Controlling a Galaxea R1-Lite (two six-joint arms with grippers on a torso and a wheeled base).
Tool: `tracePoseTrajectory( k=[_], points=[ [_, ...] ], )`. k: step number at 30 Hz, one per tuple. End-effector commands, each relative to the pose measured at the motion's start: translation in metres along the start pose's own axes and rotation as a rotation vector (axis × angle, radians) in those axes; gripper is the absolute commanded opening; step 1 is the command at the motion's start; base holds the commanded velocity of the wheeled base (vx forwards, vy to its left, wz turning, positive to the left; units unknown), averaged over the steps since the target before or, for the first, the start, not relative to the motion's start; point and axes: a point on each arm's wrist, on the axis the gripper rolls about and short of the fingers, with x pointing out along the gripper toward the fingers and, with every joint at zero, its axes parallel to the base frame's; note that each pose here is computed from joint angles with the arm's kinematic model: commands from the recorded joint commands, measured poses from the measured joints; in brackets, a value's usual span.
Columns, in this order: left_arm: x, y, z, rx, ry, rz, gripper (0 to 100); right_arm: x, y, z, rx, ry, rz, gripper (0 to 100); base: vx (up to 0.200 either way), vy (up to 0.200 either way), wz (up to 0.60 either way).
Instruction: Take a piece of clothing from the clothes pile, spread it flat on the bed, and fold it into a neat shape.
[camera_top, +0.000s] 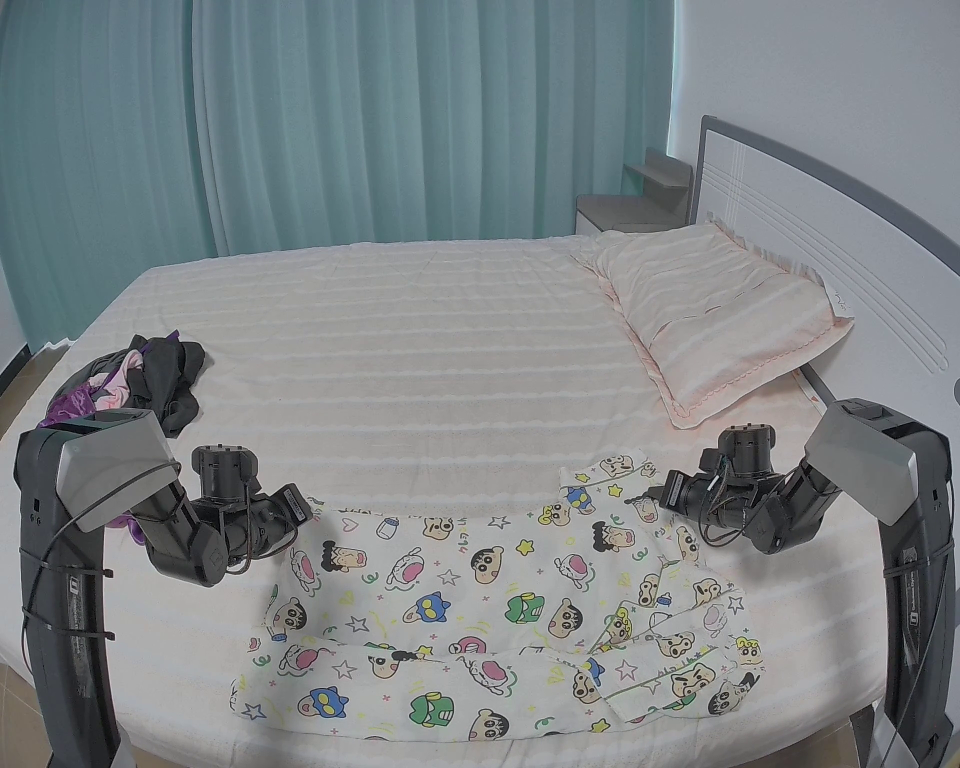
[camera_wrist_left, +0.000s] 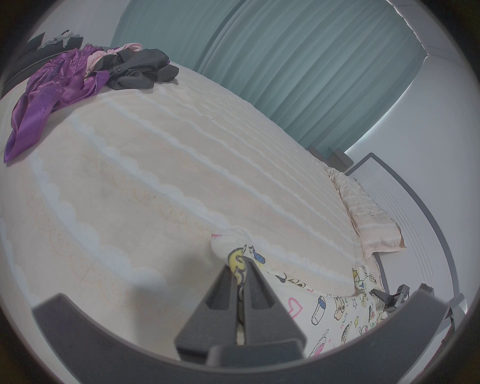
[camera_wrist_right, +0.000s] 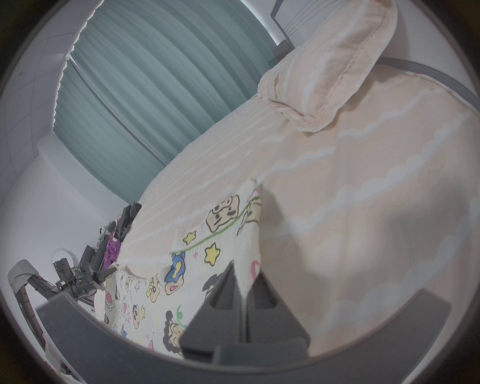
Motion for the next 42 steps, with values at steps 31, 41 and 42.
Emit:
tracePoseTrajectory(
  k=[31,41,42],
  points=[
    [0.011,-0.002,0.008,0.008,-0.050,0.013,0,-0.015,-0.003,-0.002,-0.006,0.000,0.055,100,0.000,0.000,0.00],
    [0.012,0.000,0.006,0.007,-0.042,0.019,0,-0.012,0.000,-0.021,-0.042,0.080,0.100,0,0.000,0.000,0.00],
    [0.012,0.000,0.005,0.008,-0.041,0.020,0,-0.012,0.000,-0.021,-0.043,0.080,0.102,0,0.000,0.000,0.00]
  ],
)
